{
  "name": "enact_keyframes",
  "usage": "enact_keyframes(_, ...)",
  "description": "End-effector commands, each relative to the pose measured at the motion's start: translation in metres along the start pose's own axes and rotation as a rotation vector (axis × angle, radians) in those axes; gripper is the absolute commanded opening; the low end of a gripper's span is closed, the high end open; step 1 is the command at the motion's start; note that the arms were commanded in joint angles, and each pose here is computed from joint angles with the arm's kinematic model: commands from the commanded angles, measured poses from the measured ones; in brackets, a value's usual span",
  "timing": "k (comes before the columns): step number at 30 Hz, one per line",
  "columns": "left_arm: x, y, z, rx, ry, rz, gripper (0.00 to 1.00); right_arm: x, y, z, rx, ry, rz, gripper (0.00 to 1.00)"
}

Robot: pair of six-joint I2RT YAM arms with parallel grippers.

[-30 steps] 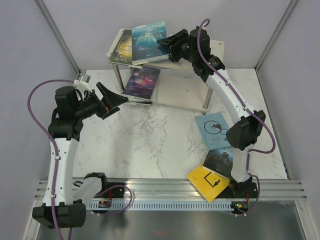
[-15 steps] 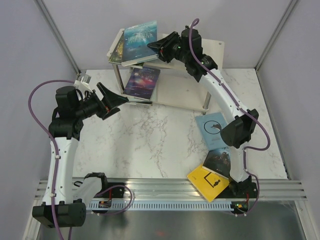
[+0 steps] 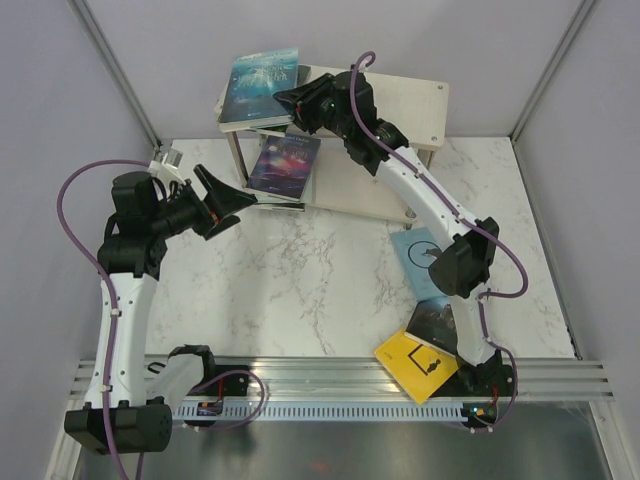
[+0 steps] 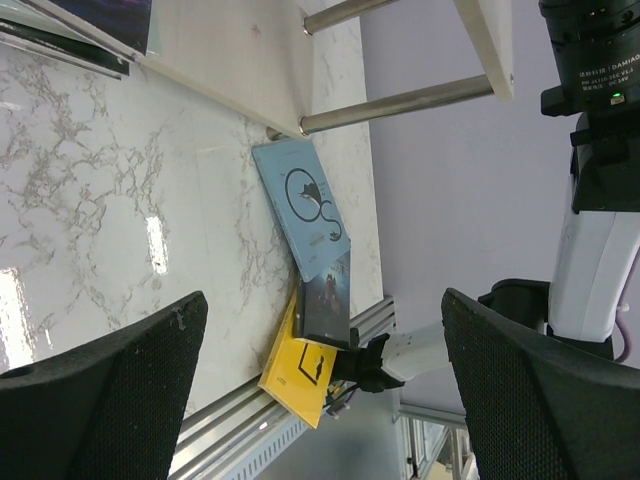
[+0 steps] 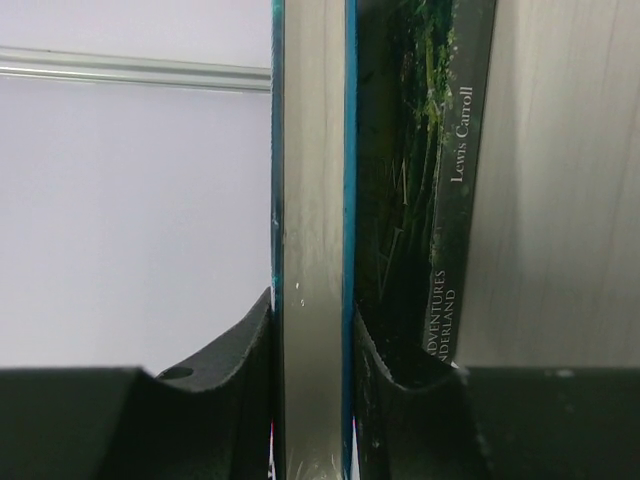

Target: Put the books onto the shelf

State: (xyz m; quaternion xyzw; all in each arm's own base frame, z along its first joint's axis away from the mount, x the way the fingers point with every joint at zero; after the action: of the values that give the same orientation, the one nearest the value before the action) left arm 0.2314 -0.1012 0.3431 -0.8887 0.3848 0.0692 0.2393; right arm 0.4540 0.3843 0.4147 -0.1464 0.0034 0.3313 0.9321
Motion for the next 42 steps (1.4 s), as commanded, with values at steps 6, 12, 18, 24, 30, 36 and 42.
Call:
enact_keyframes(6,0.024,-0.047,0.002,0.003,-0.091,-0.066,0.93,-0.024,-0.014,0.025,-0.012,-0.062,-0.070,0.98)
enact_keyframes(12,0.045,-0.089,-0.006,0.033,-0.111,-0.099,0.89,-0.036,-0.013,0.015,-0.051,-0.029,-0.004,0.98)
enact_keyframes(18,0.063,-0.118,-0.008,0.041,-0.126,-0.120,0.86,-0.044,-0.006,-0.002,-0.090,0.020,0.071,0.98)
enact_keyframes(24,0.077,-0.142,-0.009,0.058,-0.136,-0.145,0.86,-0.042,0.001,-0.012,-0.101,0.029,0.121,0.98)
enact_keyframes(30,0.082,-0.154,-0.008,0.063,-0.156,-0.173,0.86,-0.039,0.003,-0.016,-0.108,0.020,0.160,0.98)
enact_keyframes(36,0.087,-0.172,-0.005,0.072,-0.166,-0.195,0.87,-0.040,-0.010,-0.039,-0.098,0.066,0.172,0.98)
enact_keyframes(42,0.083,-0.173,-0.006,0.074,-0.173,-0.203,0.87,-0.053,-0.043,-0.048,-0.121,0.085,0.125,0.98)
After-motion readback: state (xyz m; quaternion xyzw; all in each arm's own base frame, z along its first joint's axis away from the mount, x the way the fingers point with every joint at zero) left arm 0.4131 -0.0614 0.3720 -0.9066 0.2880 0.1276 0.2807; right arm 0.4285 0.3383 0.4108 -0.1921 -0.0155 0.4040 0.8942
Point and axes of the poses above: each gripper's point midway between its finger pads, its own x axis out along the fingers, its own z axis along the line the jaws close on, y = z × x, the point moved 4 cm from there along -x, back along the fingers, and after that the axes turned 6 degrees about -x, right-handed, at the moved point
